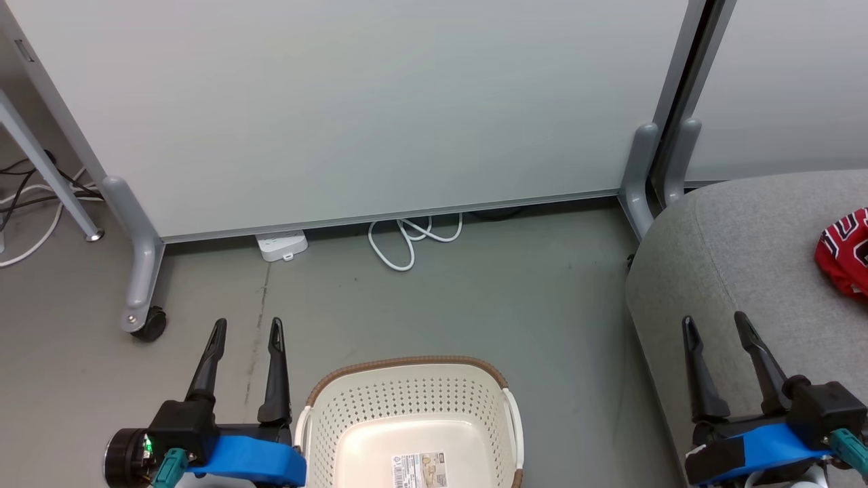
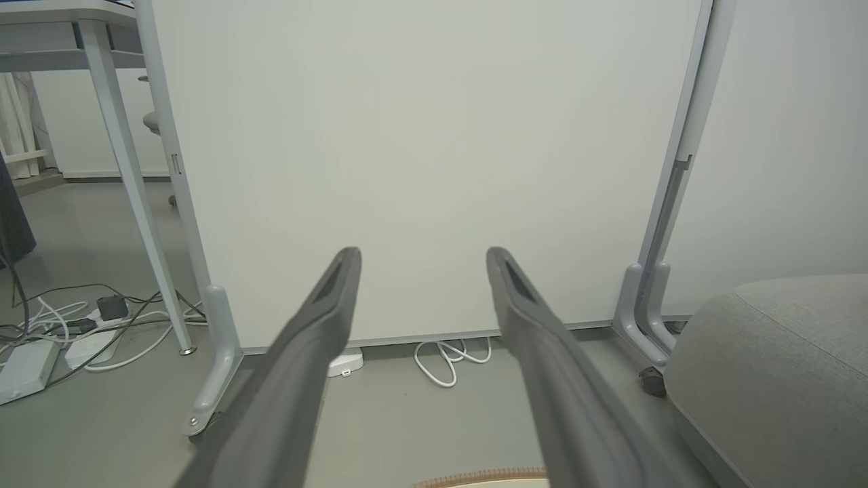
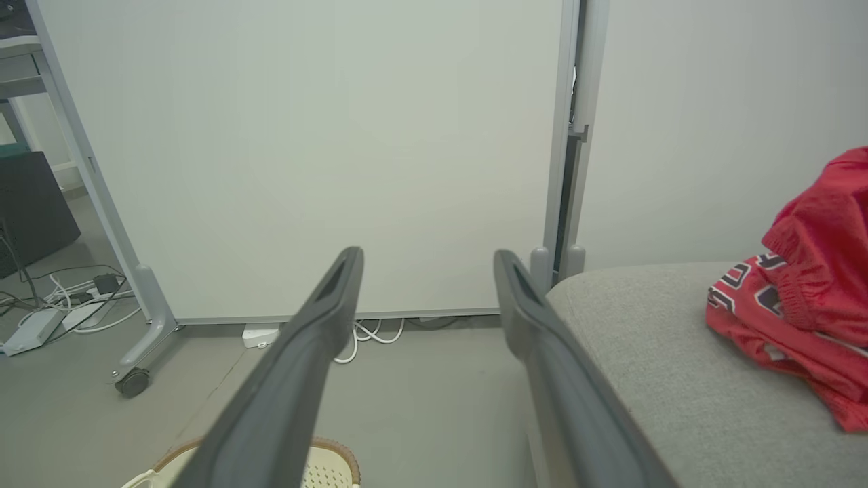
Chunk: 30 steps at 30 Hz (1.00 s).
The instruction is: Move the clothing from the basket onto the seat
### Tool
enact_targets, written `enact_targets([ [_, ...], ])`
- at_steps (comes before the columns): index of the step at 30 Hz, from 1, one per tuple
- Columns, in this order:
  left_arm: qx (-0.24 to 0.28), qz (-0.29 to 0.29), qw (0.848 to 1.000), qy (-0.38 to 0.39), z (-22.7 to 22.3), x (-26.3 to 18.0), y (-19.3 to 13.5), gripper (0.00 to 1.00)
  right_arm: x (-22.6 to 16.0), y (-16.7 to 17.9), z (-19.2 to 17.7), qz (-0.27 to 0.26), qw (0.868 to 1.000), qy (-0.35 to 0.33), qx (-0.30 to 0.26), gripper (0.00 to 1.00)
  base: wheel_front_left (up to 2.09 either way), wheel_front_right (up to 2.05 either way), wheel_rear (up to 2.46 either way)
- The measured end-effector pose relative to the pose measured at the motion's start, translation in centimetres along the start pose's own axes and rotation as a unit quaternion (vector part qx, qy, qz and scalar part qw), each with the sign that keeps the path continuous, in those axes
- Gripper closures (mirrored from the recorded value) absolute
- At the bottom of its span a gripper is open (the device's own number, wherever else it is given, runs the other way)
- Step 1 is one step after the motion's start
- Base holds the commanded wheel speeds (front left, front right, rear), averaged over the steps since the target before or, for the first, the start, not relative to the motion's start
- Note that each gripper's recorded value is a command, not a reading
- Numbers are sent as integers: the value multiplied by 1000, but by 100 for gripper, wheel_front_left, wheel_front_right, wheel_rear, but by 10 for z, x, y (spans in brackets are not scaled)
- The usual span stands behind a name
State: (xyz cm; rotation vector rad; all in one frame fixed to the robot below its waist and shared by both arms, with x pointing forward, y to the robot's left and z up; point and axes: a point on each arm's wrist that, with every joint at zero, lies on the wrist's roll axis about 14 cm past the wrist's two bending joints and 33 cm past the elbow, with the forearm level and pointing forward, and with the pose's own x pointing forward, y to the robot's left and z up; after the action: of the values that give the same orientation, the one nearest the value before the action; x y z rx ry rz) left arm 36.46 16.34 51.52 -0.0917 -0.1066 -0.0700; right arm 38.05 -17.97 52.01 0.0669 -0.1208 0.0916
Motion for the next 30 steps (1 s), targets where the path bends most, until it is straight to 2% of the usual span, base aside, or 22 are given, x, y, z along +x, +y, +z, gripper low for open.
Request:
enact_targets([
  [15, -2, 7, 1000, 4, -2, -4, 1, 0, 1, 10, -3, 10, 1000, 4, 7, 0, 0, 0, 0],
  [16, -2, 7, 1000, 4, -2, -4, 1, 100, 1, 10, -3, 10, 1000, 5, 7, 100, 0, 0, 0],
  [23, -9, 16, 998, 53, -31, -19, 6, 100, -9, 9, -29, 3, 999, 46, 18, 100, 0, 0, 0],
  [30, -75, 39, 994, 69, -37, -21, 13, 100, -11, 1, -33, -21, 995, 58, 82, 100, 0, 0, 0],
])
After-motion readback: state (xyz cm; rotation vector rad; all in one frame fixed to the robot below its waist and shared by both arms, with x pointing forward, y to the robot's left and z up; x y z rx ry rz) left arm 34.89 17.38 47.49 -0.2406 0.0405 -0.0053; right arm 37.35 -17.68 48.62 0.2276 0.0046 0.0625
